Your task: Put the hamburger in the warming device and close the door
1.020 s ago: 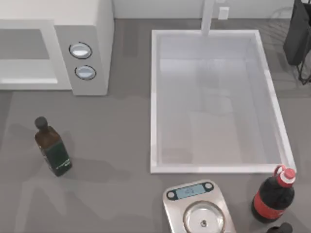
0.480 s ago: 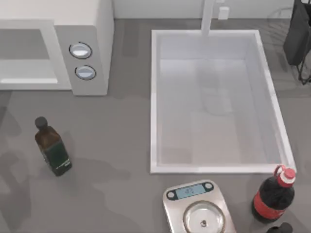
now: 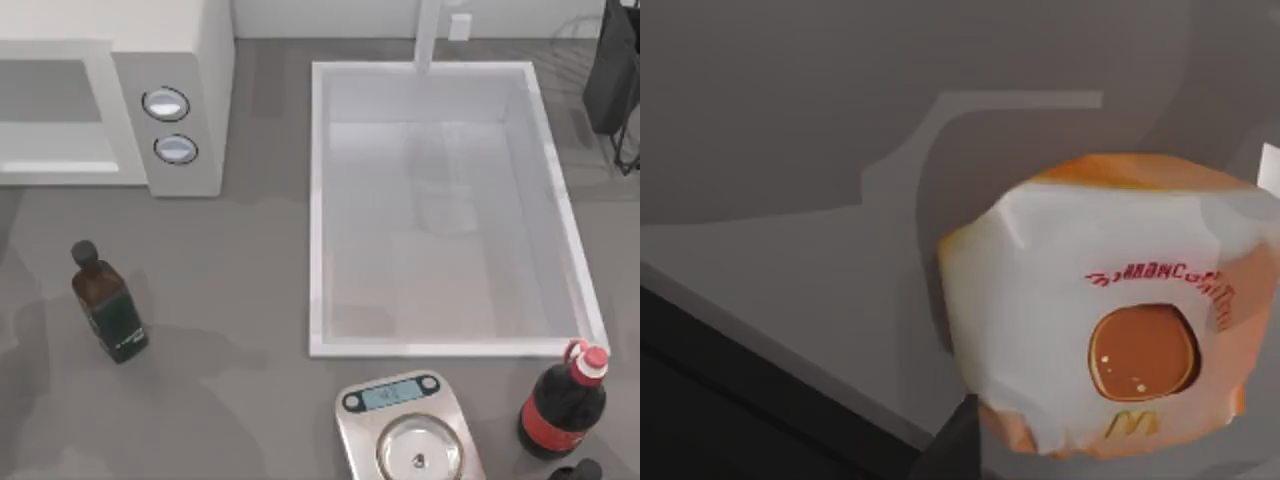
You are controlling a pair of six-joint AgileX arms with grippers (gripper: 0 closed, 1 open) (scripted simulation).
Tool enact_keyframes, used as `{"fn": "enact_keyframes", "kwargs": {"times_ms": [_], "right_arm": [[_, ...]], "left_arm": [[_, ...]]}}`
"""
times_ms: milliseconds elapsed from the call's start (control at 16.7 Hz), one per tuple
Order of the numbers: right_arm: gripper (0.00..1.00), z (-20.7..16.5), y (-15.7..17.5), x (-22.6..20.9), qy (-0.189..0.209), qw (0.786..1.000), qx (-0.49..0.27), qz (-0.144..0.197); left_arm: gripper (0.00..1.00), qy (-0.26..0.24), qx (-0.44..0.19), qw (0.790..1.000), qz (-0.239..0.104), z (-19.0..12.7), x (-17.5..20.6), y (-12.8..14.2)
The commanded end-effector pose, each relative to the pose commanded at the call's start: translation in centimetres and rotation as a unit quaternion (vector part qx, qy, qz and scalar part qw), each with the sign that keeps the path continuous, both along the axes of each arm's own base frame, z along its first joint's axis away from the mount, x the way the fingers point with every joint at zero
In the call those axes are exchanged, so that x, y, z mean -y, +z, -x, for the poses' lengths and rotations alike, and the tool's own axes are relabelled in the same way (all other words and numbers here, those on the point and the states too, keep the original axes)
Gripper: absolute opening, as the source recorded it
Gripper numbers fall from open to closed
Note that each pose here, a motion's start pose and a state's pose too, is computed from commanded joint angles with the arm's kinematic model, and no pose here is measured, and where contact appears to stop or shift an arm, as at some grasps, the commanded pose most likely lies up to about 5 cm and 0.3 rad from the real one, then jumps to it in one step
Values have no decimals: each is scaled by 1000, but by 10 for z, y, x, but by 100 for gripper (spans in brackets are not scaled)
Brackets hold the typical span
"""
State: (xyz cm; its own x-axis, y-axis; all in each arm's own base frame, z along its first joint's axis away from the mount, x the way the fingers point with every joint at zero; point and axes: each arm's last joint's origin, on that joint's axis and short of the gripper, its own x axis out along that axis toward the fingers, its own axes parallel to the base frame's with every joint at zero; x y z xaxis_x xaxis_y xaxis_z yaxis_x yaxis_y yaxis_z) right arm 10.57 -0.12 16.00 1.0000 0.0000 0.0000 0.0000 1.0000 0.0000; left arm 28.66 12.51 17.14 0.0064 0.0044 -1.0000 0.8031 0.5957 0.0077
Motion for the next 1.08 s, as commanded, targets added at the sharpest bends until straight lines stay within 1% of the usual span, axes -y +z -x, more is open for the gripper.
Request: {"fn": "enact_keyframes", "kwargs": {"times_ms": [120, 180, 300, 420, 840, 960, 1080], "right_arm": [[100, 0, 0, 0, 0, 1000, 0, 0], [100, 0, 0, 0, 0, 1000, 0, 0], [100, 0, 0, 0, 0, 1000, 0, 0], [100, 0, 0, 0, 0, 1000, 0, 0], [100, 0, 0, 0, 0, 1000, 0, 0], [100, 0, 0, 0, 0, 1000, 0, 0], [100, 0, 0, 0, 0, 1000, 0, 0]], "left_arm": [[100, 0, 0, 1000, 0, 0, 0, 0], [100, -8, -2, 1000, 3, 0, 7, 1], [100, -5, -1, 1000, 2, 0, 6, -3], [100, 0, 0, 1000, 0, -2, 3, -14], [100, 0, 0, 1000, 0, -1, 0, -73], [100, 0, 0, 1000, 0, -1, 0, -80], [100, 0, 0, 1000, 0, -1, 0, -80]]}}
